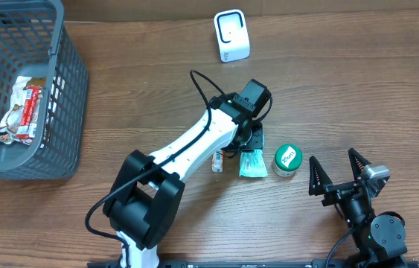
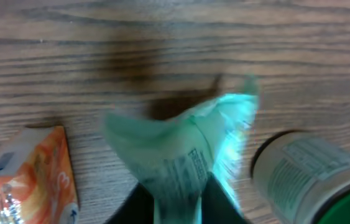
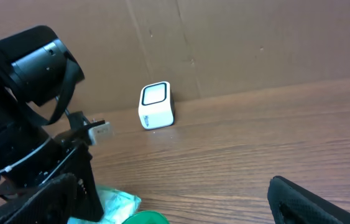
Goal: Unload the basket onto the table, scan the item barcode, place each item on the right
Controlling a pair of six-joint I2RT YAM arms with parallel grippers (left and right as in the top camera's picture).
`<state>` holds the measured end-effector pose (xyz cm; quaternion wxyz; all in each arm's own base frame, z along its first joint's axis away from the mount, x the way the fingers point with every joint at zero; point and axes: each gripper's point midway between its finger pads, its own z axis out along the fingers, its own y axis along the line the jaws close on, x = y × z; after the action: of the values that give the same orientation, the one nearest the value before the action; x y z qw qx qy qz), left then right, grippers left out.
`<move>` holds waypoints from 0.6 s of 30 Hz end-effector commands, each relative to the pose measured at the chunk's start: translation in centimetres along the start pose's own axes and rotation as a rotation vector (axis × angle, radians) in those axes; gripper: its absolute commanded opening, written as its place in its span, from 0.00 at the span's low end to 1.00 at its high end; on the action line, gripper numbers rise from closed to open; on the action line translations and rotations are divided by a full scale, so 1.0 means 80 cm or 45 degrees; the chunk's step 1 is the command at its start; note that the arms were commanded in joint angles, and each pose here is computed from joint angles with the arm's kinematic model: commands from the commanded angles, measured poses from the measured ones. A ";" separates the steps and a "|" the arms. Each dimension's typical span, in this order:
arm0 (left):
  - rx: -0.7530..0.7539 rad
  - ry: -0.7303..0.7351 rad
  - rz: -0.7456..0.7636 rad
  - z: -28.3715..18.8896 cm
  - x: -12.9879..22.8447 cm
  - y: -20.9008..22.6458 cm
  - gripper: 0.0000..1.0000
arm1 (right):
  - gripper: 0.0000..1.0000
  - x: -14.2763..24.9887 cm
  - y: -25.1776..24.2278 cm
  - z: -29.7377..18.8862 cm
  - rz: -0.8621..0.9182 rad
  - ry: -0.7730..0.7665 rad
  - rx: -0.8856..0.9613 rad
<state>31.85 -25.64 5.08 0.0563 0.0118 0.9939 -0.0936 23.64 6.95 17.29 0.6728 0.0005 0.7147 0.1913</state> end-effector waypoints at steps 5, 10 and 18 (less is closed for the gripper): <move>0.009 -0.039 0.016 -0.003 -0.007 -0.006 0.42 | 1.00 0.003 -0.001 0.000 -0.005 0.002 0.001; 0.029 -0.078 0.108 -0.016 -0.018 -0.010 0.49 | 1.00 0.003 -0.001 0.000 -0.005 0.002 0.001; 0.001 -0.395 0.266 -0.131 -0.104 0.005 0.78 | 1.00 0.003 -0.001 0.000 -0.005 0.002 0.001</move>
<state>35.24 -25.35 8.79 0.1142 0.0744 0.9855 -0.1012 23.64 6.95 17.28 0.6727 0.0005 0.7148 0.1913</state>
